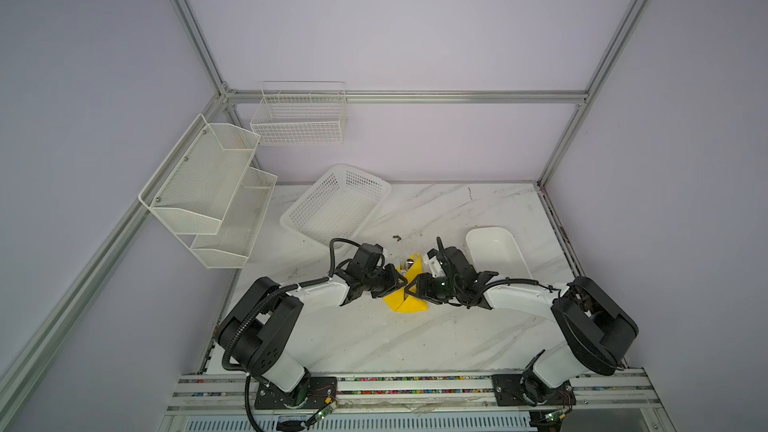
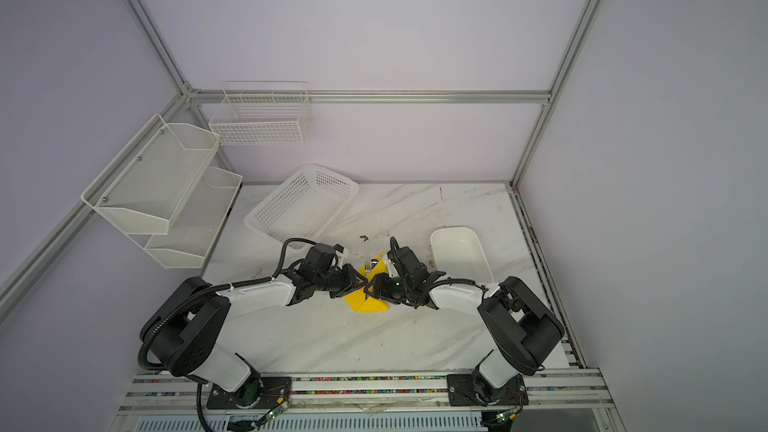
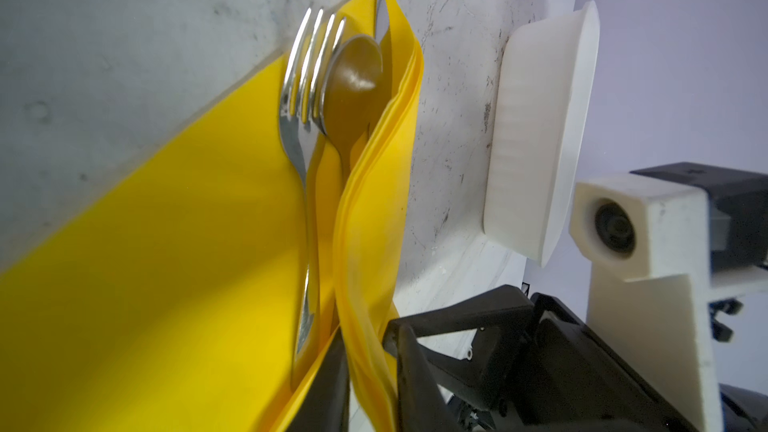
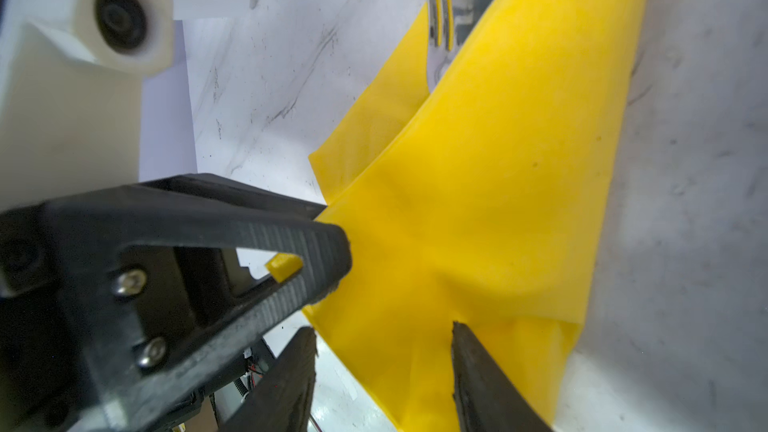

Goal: Place the utensils on the paper napkin and roll it up

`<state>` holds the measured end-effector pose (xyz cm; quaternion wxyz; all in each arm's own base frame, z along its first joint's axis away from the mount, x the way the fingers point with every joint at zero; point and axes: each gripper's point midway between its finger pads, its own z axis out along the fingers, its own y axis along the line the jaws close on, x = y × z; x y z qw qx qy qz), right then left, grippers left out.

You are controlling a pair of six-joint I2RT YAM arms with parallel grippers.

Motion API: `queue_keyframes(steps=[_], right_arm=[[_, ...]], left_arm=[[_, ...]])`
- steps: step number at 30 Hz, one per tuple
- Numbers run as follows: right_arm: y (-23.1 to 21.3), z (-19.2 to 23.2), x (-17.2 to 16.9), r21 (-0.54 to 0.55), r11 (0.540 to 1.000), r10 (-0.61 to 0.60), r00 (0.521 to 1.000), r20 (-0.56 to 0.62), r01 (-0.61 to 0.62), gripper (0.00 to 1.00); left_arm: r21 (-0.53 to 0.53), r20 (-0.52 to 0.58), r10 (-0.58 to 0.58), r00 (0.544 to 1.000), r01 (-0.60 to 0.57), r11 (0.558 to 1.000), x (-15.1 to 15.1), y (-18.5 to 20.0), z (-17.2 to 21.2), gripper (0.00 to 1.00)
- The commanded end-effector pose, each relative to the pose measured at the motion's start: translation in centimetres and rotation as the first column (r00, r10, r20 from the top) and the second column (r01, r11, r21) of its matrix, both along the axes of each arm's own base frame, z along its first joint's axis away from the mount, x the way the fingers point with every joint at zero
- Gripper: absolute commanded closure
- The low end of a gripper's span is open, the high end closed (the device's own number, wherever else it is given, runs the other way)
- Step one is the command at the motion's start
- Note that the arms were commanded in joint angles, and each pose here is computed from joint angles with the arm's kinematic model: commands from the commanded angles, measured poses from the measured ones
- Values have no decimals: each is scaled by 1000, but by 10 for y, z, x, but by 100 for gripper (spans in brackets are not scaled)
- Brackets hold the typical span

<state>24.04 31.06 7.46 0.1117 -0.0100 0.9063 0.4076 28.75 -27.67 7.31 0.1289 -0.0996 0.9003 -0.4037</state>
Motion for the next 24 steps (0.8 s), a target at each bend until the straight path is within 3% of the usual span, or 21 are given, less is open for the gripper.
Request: queue_keyframes(steps=[1, 5, 11, 15, 24], right_arm=[[-4, 3, -3, -9, 1000, -11, 1000, 8, 12, 46], [-18, 5, -3, -44, 997, -70, 997, 11, 70, 49], [-34, 1, -10, -63, 990, -125, 992, 0, 125, 75], [-37, -9, -19, -92, 992, -94, 995, -28, 91, 85], [-39, -23, -30, -97, 993, -68, 995, -70, 61, 90]], left_arm=[[11, 21, -9, 1000, 9, 1000, 1, 4, 0, 84], [7, 27, -20, 999, 20, 1000, 2, 1, -1, 84], [-3, 27, -43, 999, 43, 999, 1, -3, 0, 87], [-16, 35, -57, 998, 58, 998, 1, -6, 3, 87], [-22, 38, -63, 997, 64, 998, 1, -7, 4, 87]])
